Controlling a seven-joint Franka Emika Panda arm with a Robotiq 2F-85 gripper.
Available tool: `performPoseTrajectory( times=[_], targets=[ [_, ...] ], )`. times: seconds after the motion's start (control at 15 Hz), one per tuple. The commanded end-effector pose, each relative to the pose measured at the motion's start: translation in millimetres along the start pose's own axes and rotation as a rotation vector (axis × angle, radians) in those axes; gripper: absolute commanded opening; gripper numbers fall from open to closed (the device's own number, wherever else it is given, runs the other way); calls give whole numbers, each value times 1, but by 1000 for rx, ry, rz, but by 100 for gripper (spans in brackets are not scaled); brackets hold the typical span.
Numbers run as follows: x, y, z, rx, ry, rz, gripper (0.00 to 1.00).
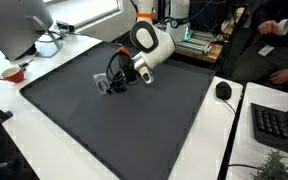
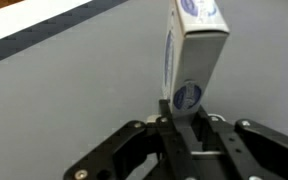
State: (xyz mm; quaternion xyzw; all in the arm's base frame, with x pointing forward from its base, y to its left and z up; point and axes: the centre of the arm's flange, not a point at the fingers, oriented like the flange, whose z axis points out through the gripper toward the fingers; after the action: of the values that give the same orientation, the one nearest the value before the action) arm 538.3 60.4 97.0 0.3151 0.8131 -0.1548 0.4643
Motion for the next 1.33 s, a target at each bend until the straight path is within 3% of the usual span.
performPoseTrajectory(
  times=[0.0,1.27],
  targets=[
    [-19,-7,-16,10,-9,-12,6],
    [-39,-9,-33,30,-19,-58,6]
  ],
)
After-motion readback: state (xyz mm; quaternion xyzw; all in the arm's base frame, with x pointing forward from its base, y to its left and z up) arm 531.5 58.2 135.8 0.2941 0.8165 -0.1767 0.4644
